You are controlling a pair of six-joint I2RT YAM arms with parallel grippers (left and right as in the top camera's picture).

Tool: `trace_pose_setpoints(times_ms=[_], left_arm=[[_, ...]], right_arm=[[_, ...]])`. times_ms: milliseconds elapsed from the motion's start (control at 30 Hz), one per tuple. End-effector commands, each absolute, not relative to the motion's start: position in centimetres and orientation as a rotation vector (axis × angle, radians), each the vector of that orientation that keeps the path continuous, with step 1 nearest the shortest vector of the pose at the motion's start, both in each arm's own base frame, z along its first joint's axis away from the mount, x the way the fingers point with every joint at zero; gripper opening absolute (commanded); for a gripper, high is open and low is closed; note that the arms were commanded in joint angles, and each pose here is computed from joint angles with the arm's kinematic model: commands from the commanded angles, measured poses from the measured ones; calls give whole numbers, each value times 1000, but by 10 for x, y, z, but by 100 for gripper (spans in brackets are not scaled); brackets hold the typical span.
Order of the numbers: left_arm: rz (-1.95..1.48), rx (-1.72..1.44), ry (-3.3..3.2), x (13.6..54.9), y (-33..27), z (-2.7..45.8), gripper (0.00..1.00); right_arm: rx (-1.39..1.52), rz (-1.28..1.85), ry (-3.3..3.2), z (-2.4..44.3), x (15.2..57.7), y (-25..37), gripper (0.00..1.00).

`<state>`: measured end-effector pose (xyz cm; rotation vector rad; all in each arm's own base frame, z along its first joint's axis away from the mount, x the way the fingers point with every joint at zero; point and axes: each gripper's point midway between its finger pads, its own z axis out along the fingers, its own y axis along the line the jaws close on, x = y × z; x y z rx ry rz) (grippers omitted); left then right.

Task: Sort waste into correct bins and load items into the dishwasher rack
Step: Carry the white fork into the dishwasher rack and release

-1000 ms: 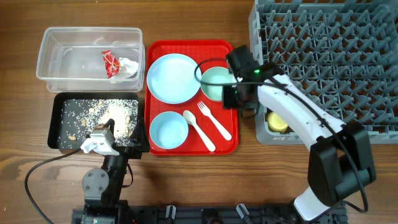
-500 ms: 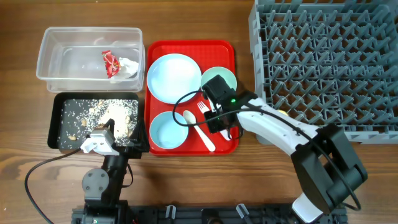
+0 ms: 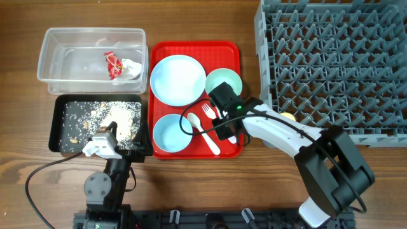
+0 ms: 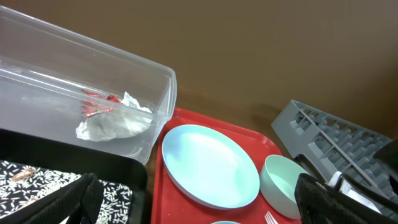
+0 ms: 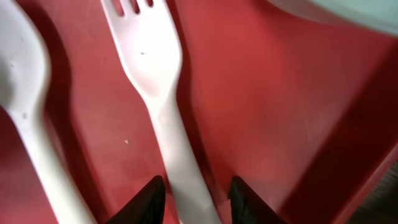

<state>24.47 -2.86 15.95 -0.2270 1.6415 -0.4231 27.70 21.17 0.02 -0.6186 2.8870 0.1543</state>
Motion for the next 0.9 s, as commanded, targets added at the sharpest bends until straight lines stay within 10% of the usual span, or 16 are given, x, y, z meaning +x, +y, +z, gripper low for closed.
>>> trace_pose_setpoints(times_ms=[0, 367, 867], left_arm=[[-407, -212, 1644, 245, -28, 158, 100], [-407, -212, 1644, 245, -28, 158, 100], [-407, -212, 1644, 245, -28, 158, 100]], right_arm=[[-664, 63, 2943, -22, 270, 200, 32], [-605, 82, 2946, 6, 269, 199, 11], [-473, 265, 2621, 143, 271, 188, 10]])
